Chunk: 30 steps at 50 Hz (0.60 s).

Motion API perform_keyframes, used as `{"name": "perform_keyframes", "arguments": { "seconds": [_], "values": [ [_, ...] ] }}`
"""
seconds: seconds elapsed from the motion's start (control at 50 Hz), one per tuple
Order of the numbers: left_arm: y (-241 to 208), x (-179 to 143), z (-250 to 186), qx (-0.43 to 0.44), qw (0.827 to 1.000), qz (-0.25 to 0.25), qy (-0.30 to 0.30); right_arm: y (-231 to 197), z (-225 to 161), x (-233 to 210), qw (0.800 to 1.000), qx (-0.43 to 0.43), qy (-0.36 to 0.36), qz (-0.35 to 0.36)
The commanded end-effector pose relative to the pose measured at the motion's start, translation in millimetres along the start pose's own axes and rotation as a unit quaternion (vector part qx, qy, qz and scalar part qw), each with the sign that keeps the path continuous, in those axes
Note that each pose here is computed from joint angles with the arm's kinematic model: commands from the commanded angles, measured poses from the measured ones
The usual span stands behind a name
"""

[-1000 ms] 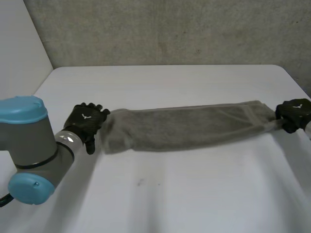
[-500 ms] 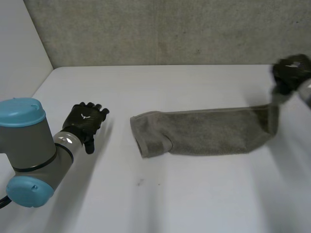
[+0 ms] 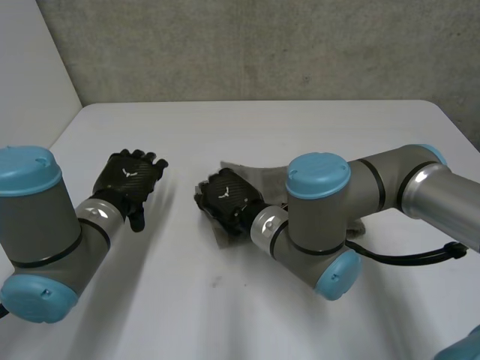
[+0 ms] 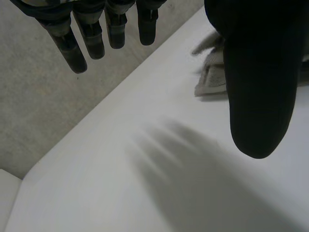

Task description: Fold the towel.

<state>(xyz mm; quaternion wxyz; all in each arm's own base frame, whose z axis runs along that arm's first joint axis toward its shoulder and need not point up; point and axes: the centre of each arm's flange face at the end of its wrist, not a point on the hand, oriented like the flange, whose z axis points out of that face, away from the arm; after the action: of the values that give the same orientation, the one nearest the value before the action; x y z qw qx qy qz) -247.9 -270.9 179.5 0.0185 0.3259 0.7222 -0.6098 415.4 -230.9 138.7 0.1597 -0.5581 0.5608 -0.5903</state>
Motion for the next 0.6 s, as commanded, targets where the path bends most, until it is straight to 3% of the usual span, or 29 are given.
{"name": "perform_keyframes", "arguments": {
  "seconds": [0.02,0.1,0.24,0.3,0.48,0.6],
  "values": [
    [-17.0,-2.8,5.3,0.028,1.0,0.002,-0.006,-15.4,-22.9,48.3,0.997,0.007,0.055,0.061],
    [-34.9,5.1,8.0,0.058,0.998,0.002,0.001,1.3,-48.7,95.6,0.982,-0.012,0.107,0.153],
    [-58.3,23.0,11.8,0.096,0.995,-0.029,0.024,37.8,-81.5,118.4,0.964,-0.063,0.147,0.215],
    [-66.7,45.0,18.1,0.109,0.992,-0.042,0.05,76.6,-104.5,126.3,0.948,-0.112,0.171,0.246],
    [-61.3,61.4,16.7,0.089,0.993,-0.041,0.067,130.8,-123.2,120.5,0.945,-0.181,0.159,0.22],
    [-60.5,61.1,14.2,0.087,0.993,-0.042,0.067,141.4,-118.0,122.2,0.946,-0.182,0.159,0.214]
  ]
}}
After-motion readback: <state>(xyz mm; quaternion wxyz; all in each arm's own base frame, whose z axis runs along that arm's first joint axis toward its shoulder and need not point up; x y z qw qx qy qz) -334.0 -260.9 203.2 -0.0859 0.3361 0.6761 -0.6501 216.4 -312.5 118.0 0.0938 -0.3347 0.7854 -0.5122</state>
